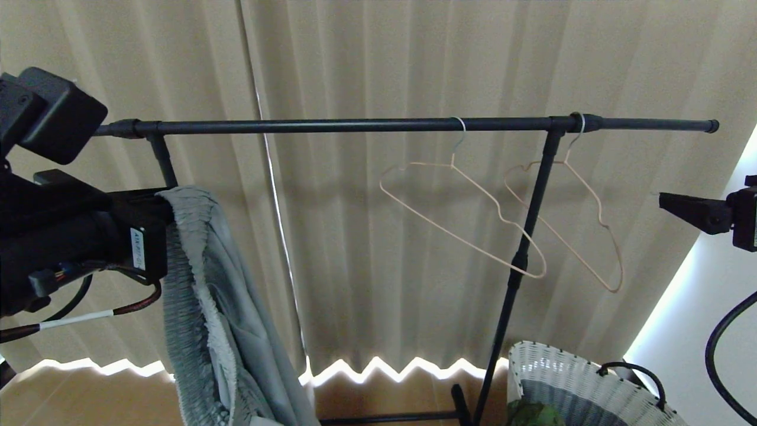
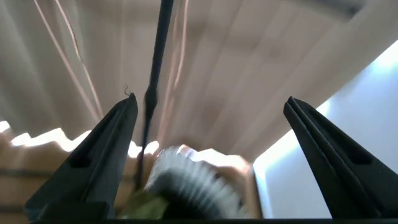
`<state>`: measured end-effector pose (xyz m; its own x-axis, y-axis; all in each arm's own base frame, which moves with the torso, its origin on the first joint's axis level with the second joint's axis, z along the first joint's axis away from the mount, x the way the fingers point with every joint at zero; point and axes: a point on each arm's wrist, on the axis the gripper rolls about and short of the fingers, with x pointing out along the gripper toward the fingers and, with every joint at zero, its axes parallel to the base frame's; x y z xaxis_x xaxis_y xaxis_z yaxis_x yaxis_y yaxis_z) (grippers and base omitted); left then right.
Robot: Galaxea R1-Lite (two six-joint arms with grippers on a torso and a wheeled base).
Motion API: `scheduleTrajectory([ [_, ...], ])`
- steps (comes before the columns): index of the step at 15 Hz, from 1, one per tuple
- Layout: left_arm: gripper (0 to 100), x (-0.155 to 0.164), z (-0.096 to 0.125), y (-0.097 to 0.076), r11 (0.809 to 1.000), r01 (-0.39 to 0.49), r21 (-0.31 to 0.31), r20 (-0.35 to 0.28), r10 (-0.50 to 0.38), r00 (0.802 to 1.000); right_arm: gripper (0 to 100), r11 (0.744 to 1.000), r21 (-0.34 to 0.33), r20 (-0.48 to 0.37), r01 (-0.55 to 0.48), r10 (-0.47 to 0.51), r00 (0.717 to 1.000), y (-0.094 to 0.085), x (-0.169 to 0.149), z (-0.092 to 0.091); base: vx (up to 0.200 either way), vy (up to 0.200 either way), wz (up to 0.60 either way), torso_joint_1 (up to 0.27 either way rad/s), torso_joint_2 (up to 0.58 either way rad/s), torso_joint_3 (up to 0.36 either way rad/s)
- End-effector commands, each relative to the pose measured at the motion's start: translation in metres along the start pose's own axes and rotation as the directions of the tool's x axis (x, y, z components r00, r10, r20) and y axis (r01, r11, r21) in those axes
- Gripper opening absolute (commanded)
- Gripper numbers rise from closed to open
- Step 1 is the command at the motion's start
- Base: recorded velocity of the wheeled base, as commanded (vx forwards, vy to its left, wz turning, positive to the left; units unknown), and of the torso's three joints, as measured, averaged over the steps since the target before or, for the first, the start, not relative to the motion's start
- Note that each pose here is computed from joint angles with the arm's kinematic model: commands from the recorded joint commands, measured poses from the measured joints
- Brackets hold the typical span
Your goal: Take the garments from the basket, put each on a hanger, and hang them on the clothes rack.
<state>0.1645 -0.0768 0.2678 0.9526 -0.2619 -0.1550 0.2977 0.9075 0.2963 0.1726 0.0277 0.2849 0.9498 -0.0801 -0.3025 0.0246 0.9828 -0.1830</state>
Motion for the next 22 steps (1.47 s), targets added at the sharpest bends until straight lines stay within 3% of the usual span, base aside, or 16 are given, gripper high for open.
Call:
scheduleTrajectory([
  [1, 0, 0.001, 0.000, 0.000, 1.000, 0.000, 0.000, -0.001, 0.000, 1.000, 100, 0.999, 0.048, -0.055, -0.003, 0.006, 0.998, 0.003, 0.015, 0.009, 0.200, 0.000, 0.00, -0.002, 0.01, -0.002],
  [5, 0, 0.001, -0.002, -0.001, 1.000, 0.000, 0.003, -0.009, 0.000, 1.000, 100, 0.999, 0.052, -0.197, -0.002, 0.012, 0.980, 0.011, 0.042, -0.002, 0.200, 0.000, 0.00, 0.005, 0.00, 0.000],
  [9, 0, -0.001, -0.007, -0.002, 1.000, 0.003, 0.005, -0.019, -0.003, 1.000, 100, 0.998, 0.069, -0.295, 0.005, 0.016, 0.955, 0.019, 0.068, -0.015, 0.000, 0.000, 0.00, 0.000, 0.00, 0.000],
  [12, 0, 0.001, -0.012, -0.003, 1.000, -0.004, 0.007, 0.004, 0.003, 1.000, 100, 0.991, 0.131, -0.323, 0.026, 0.018, 0.946, 0.022, 0.074, -0.019, 0.000, 0.000, 0.00, 0.000, 0.00, 0.000],
  [16, 0, 0.002, -0.014, -0.004, 1.000, -0.010, 0.003, 0.031, 0.009, 0.999, 100, 0.991, 0.128, -0.353, 0.037, 0.011, 0.935, 0.021, 0.074, -0.030, 0.000, 0.000, 0.00, 0.000, 0.00, 0.000],
  [22, 0, 0.001, -0.013, -0.004, 1.000, -0.013, 0.001, 0.038, 0.013, 0.999, 100, 0.988, 0.150, -0.354, 0.028, 0.027, 0.935, 0.016, 0.076, -0.031, 0.000, 0.000, 0.00, 0.000, 0.00, 0.000],
])
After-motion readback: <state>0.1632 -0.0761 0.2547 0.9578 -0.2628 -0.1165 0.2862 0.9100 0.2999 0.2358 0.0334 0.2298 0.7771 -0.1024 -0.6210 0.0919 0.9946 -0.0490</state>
